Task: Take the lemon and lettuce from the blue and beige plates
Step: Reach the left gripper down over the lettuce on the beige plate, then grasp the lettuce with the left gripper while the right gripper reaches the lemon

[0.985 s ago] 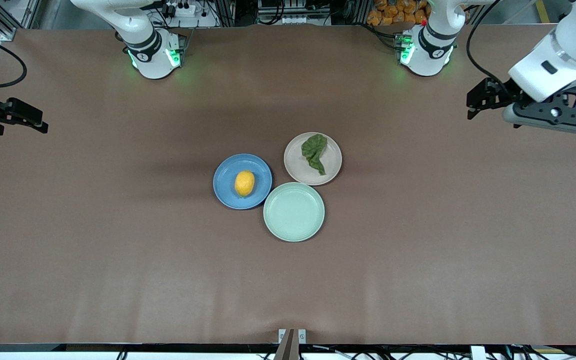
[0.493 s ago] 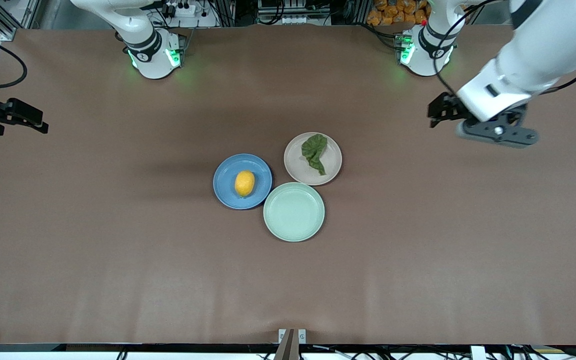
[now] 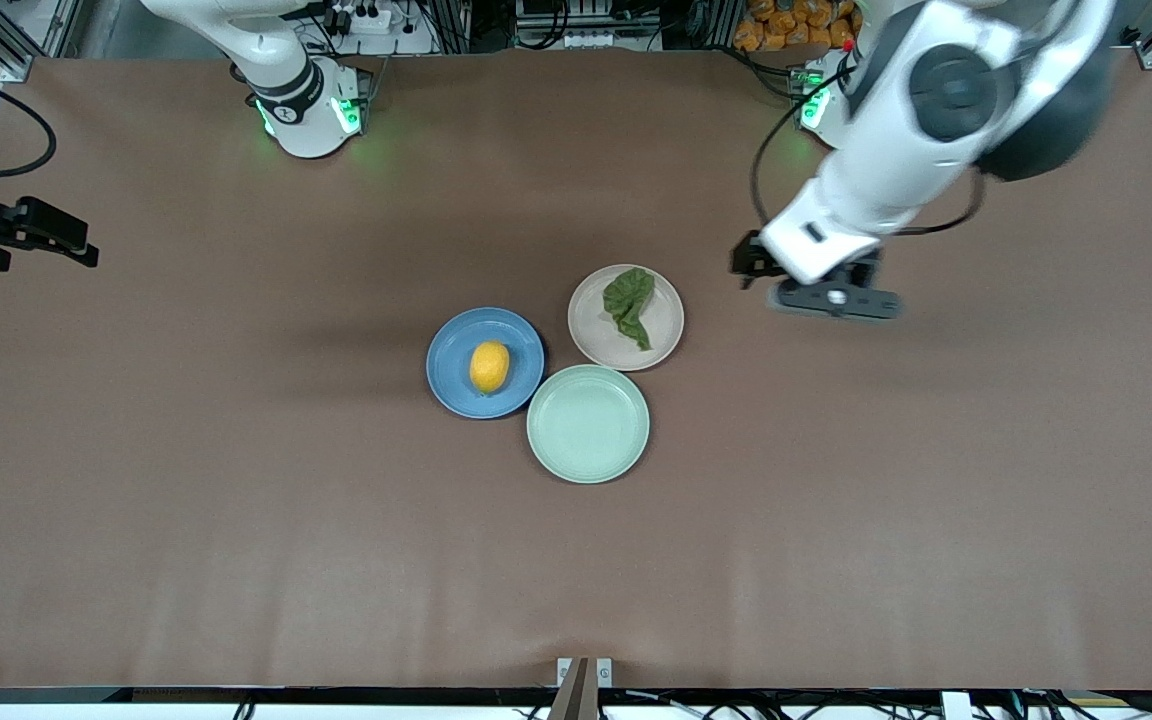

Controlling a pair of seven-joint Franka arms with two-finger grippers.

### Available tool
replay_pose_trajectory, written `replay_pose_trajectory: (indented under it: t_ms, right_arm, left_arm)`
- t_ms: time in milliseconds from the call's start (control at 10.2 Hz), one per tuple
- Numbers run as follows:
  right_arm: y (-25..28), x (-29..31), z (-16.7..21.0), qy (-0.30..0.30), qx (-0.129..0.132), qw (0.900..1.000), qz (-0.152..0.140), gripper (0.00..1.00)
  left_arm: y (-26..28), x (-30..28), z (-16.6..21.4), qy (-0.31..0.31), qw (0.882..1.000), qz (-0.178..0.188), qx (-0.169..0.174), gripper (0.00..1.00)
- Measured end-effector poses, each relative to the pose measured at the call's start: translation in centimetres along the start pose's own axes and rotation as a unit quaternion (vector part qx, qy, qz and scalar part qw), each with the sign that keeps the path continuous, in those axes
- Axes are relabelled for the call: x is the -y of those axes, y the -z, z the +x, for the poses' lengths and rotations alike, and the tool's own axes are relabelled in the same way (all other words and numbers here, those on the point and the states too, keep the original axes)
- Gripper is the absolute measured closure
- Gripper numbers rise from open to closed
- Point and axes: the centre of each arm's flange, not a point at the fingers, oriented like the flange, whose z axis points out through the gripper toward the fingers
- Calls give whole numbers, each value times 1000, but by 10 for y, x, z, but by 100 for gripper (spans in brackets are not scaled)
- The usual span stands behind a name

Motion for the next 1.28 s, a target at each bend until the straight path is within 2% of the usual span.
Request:
replay_pose_trajectory:
  t_ms: [197,394,591,887,1281]
  right_arm:
    - [-1,2,0,2,2,1000,1,0]
    - [-1,5,0,1,3,1000,1,0]
    - [-1,14,1,-6,3,1000,0,0]
    - [-2,38,1,-22,4,1000,4,0]
    - [-19,79,12,-48,16,998,25,0]
  left_arm:
    - [-43,-36,-21,-3,1000,5,12,0]
    - [-90,-68,-32,-3,999,26,21,0]
    - [-152,-108,-48,-4,998,55,18,0]
    - [-231,-146,-73,-35,996,79,19,0]
    - [-277,-152,-77,-54,996,72,29,0]
